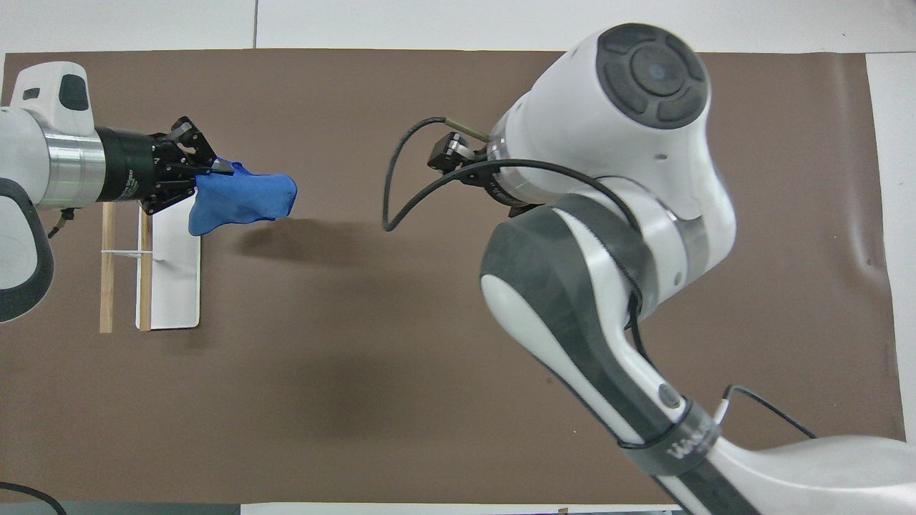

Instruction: Right arm passes towel to left arm to hang

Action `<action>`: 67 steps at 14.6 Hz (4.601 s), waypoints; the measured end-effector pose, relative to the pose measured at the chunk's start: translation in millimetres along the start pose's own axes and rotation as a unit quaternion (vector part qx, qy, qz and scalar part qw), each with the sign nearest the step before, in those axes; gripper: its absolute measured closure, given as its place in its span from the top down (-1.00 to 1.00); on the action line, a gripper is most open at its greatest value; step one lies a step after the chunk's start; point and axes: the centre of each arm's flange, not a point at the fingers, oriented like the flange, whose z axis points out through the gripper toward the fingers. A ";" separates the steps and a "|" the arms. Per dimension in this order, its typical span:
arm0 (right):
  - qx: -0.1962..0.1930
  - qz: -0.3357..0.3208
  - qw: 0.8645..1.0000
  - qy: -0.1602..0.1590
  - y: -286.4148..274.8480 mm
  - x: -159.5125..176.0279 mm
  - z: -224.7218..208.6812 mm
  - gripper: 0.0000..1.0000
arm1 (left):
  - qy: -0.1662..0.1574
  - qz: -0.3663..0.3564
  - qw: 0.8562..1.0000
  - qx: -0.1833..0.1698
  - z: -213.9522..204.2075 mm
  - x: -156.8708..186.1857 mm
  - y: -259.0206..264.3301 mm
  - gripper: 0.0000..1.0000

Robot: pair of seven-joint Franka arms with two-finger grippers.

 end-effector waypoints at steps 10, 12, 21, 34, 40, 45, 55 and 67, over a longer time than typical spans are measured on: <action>-0.107 -0.148 0.983 -0.024 207.4 91.8 -86.2 1.00 | 0.086 -0.182 0.980 -0.011 -32.5 87.9 -122.9 -0.96; -0.111 -0.160 0.981 -0.019 224.0 81.3 -117.1 1.00 | 0.105 -0.207 0.973 -0.016 -41.2 97.7 -149.1 -0.96; -0.120 -0.202 0.972 0.008 290.9 64.7 -100.7 1.00 | 0.159 -0.275 0.948 -0.025 -59.9 128.4 -226.8 -0.96; -0.123 -0.159 0.979 -0.038 346.5 58.4 -109.7 1.00 | 0.161 -0.290 0.943 -0.016 -55.3 130.7 -253.2 0.34; -0.105 -0.165 0.980 -0.025 335.8 56.1 -119.0 1.00 | 0.136 -0.142 0.980 0.011 -83.2 123.0 -220.0 1.00; -0.105 -0.159 0.981 -0.025 341.2 52.5 -128.1 1.00 | 0.109 0.100 0.985 0.087 -61.3 78.8 -128.5 1.00; -0.104 -0.162 0.981 -0.023 338.7 47.8 -133.2 1.00 | -0.027 0.294 0.942 0.158 -109.7 7.2 -10.8 1.00; -0.103 -0.162 0.981 -0.023 334.2 46.6 -132.7 1.00 | -0.092 0.331 0.922 0.178 -118.0 -6.7 -16.2 1.00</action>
